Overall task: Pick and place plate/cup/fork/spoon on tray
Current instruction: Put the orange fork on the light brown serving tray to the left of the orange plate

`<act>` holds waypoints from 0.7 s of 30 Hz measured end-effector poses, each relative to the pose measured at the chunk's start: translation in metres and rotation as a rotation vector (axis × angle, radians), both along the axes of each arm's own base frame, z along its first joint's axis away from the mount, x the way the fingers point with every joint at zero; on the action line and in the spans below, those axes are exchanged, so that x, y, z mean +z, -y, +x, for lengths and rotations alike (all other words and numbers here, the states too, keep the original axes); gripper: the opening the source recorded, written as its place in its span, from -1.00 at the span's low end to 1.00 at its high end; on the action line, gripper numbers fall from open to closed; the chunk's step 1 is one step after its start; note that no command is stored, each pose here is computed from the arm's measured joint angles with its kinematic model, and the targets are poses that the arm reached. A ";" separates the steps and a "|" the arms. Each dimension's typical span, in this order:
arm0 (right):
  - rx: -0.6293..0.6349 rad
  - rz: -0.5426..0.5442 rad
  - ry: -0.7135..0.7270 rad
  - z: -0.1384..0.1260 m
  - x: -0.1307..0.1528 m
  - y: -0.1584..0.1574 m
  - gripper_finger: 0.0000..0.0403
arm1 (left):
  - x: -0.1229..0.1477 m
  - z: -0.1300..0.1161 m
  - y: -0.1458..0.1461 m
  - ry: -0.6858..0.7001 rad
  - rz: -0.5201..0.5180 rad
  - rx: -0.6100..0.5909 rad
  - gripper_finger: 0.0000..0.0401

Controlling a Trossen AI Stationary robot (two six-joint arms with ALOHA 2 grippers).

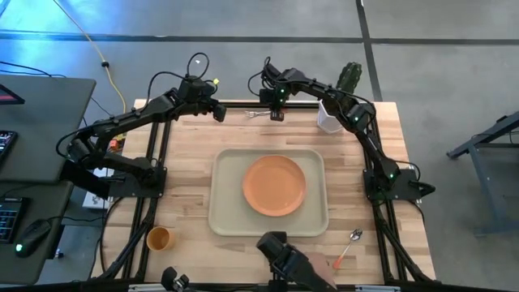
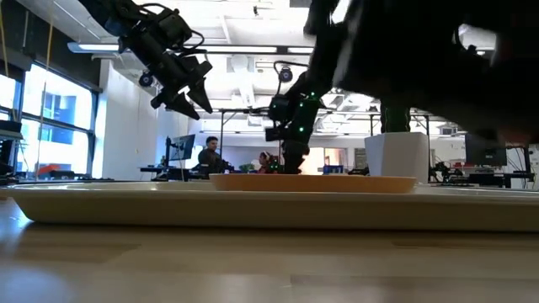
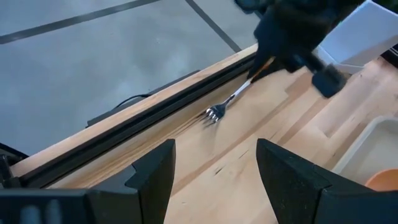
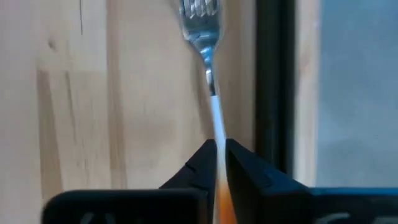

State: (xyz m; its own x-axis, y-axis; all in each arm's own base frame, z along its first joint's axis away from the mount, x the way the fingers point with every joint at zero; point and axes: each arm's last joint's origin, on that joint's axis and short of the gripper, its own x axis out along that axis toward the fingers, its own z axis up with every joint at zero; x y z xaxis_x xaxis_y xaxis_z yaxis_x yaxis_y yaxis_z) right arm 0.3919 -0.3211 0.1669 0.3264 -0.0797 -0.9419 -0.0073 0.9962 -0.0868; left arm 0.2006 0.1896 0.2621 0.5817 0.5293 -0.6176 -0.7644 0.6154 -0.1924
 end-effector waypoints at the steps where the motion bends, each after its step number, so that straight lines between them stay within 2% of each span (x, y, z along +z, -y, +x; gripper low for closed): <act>1: 0.000 -0.003 -0.018 0.001 -0.006 0.000 -0.81 | 0.000 0.000 0.000 0.004 0.005 0.000 0.05; 4: -0.027 -0.026 -0.053 0.004 -0.019 0.002 -0.69 | 0.002 0.001 -0.001 0.018 0.019 0.000 0.05; 11: -0.047 -0.018 -0.056 0.005 -0.023 0.001 -0.55 | 0.002 0.001 -0.001 0.014 0.016 0.001 0.05; 14: -0.077 0.007 -0.063 0.003 -0.023 0.001 -0.63 | 0.002 0.001 -0.001 0.014 0.016 0.001 0.05; 18: -0.085 0.020 -0.083 0.002 -0.024 -0.001 -0.93 | 0.002 0.001 -0.001 0.014 0.016 0.001 0.05; 21: -0.112 0.034 -0.086 0.003 -0.024 -0.004 -0.93 | 0.002 0.001 -0.001 0.014 0.016 0.001 0.05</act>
State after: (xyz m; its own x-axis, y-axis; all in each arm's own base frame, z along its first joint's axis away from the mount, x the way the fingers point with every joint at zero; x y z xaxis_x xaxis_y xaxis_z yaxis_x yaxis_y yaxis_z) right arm 0.3952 -0.3175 0.1431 0.2352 -0.0783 -0.9688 0.0985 0.9935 -0.0564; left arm 0.2015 0.1906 0.2640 0.5898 0.5397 -0.6007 -0.7622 0.6177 -0.1934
